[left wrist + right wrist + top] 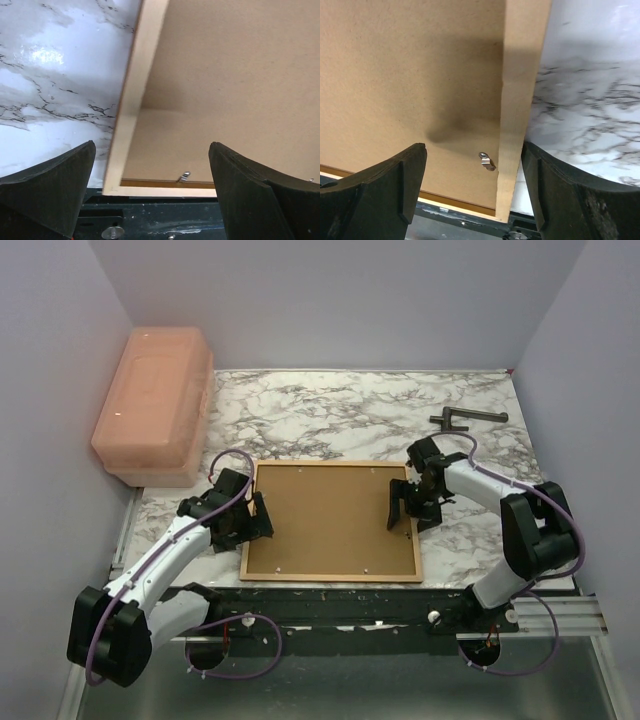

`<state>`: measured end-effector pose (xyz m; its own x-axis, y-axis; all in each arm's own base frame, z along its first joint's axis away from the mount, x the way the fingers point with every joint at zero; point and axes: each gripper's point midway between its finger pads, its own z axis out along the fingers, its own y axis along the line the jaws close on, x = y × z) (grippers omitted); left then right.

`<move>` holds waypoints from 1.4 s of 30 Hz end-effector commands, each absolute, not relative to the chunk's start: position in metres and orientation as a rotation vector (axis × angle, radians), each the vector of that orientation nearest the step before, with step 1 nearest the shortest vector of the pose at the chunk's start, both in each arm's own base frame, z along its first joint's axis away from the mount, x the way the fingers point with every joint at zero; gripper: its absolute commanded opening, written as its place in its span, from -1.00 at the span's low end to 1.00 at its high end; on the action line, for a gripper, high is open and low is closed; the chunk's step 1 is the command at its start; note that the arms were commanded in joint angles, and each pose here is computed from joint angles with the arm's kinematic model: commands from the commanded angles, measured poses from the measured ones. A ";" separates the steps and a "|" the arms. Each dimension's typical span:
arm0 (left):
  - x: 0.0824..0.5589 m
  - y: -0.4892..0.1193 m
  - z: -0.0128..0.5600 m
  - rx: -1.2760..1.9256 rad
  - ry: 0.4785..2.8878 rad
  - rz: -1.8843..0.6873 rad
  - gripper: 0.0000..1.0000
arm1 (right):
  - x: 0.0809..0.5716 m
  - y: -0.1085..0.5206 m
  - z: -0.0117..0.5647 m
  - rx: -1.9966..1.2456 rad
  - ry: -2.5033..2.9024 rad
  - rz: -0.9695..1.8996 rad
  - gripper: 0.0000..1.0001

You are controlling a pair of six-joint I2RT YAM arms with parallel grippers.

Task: Put the photo into the frame

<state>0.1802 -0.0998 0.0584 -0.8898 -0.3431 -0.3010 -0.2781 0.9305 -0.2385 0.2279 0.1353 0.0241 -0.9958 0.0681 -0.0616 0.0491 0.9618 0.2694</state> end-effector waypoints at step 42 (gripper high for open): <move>0.187 -0.103 0.084 -0.331 2.666 -0.324 0.96 | 0.214 0.125 0.019 0.009 2.983 -0.036 -0.63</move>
<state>0.1869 -0.1005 0.0828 -0.8761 -0.2933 -0.3827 -0.1970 0.9421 -0.2712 0.2022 0.1401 0.0223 -0.9938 -0.0026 -0.1109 -0.0099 0.9978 0.0660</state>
